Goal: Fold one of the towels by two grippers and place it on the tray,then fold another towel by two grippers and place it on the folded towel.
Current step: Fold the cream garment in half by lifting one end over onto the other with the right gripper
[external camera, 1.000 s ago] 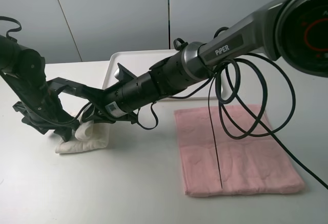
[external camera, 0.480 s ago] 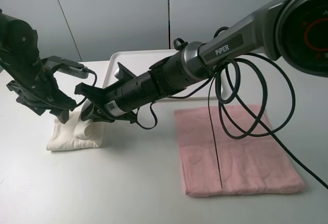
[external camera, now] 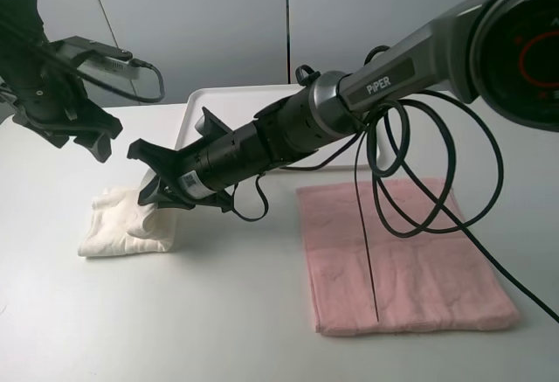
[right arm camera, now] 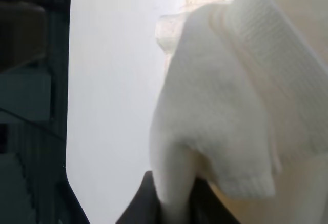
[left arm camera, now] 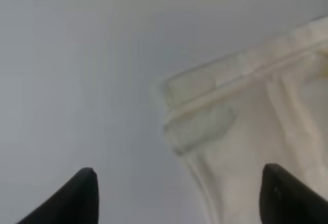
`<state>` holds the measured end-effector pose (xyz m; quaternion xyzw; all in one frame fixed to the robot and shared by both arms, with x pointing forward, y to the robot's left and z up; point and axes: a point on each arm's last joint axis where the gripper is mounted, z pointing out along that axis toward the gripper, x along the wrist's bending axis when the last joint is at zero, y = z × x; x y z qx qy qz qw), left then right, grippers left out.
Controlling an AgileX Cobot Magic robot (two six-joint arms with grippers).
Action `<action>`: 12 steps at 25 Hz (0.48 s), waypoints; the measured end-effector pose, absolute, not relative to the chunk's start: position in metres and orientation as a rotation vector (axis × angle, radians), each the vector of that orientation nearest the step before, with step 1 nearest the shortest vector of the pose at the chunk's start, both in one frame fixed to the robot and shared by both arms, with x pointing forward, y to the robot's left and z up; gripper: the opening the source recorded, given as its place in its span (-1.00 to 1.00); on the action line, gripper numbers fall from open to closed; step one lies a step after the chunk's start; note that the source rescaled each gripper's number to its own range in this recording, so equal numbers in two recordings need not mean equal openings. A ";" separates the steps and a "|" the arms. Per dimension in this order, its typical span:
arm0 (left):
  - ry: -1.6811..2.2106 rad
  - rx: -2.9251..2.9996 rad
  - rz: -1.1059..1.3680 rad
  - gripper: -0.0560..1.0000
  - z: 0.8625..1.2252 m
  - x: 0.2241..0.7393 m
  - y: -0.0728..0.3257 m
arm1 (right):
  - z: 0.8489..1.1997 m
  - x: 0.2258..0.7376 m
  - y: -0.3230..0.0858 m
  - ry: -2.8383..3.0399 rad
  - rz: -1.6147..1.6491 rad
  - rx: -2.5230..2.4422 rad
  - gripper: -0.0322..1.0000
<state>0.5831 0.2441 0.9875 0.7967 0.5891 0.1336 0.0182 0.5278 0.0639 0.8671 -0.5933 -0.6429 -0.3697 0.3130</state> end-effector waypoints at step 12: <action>1.827 2.482 0.415 0.68 0.993 0.584 0.244 | 0.878 0.516 0.094 -1.701 -1.023 -1.657 -0.06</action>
